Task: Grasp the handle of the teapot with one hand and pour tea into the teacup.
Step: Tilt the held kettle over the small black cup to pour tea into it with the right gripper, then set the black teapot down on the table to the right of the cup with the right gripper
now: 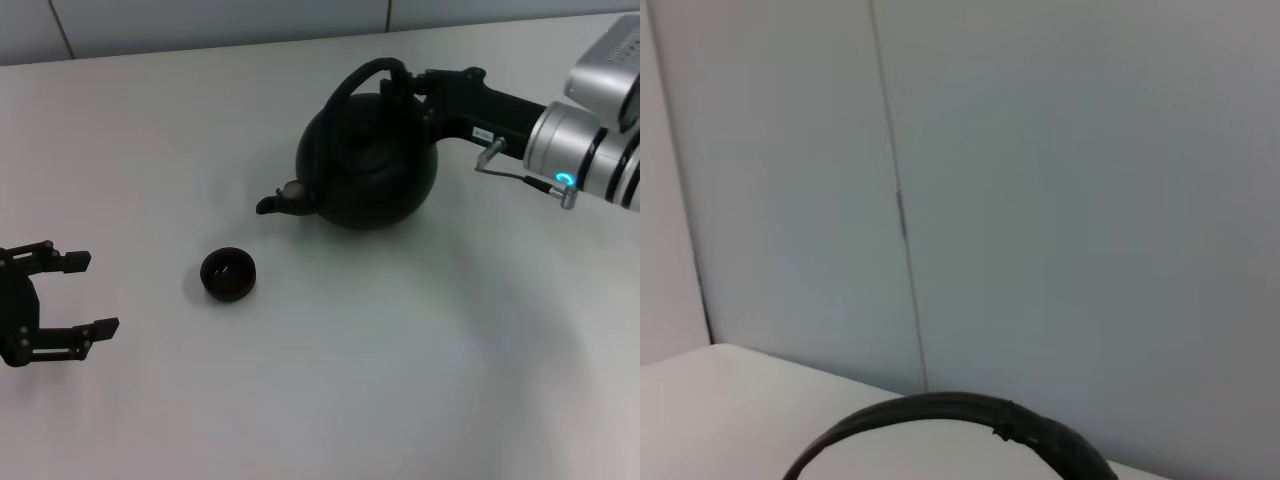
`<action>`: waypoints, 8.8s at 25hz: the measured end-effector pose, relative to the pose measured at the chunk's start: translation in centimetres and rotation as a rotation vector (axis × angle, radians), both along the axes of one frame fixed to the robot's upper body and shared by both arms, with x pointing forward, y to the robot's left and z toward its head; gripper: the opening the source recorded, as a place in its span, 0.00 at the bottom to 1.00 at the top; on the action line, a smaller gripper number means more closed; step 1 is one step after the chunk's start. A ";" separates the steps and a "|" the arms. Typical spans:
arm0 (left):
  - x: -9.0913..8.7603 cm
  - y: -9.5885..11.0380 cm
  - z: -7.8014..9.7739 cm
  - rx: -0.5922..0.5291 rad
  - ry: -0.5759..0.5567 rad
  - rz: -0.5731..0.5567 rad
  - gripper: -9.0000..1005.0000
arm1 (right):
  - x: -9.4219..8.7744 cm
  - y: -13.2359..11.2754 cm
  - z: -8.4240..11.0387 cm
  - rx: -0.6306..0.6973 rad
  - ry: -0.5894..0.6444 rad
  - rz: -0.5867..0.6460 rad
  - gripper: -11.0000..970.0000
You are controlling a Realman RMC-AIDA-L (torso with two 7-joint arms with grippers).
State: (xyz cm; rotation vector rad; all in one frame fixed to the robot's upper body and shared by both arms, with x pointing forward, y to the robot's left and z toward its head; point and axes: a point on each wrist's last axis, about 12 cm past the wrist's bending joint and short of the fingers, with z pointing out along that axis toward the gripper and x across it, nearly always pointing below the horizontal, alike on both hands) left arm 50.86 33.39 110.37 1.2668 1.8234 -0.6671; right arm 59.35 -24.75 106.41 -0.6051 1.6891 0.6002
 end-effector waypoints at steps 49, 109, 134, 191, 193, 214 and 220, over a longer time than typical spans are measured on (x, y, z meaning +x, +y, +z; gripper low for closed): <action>0.0 0.2 0.0 0.007 -0.001 0.005 0.84 | 2.5 4.5 4.3 -0.252 -0.199 0.227 0.15; 0.1 0.4 -0.3 0.029 -0.002 0.027 0.84 | 2.6 7.1 5.8 -0.398 -0.312 0.355 0.15; -0.1 0.4 -0.6 0.036 0.002 0.026 0.84 | 2.5 7.2 6.1 -0.425 -0.333 0.368 0.15; 0.1 0.1 -0.4 0.037 -0.009 0.019 0.84 | -1.1 -2.1 -0.7 -0.017 0.028 -0.127 0.16; 0.1 0.1 -0.4 0.037 -0.009 0.017 0.84 | -1.1 -2.1 -0.7 -0.015 0.031 -0.128 0.17; 0.3 0.2 0.0 0.046 -0.023 0.017 0.84 | -0.3 -2.0 -0.2 -0.023 0.029 -0.144 0.43; 0.4 0.0 0.1 0.047 -0.032 0.014 0.84 | -0.5 -2.2 -0.3 -0.021 0.030 -0.144 0.61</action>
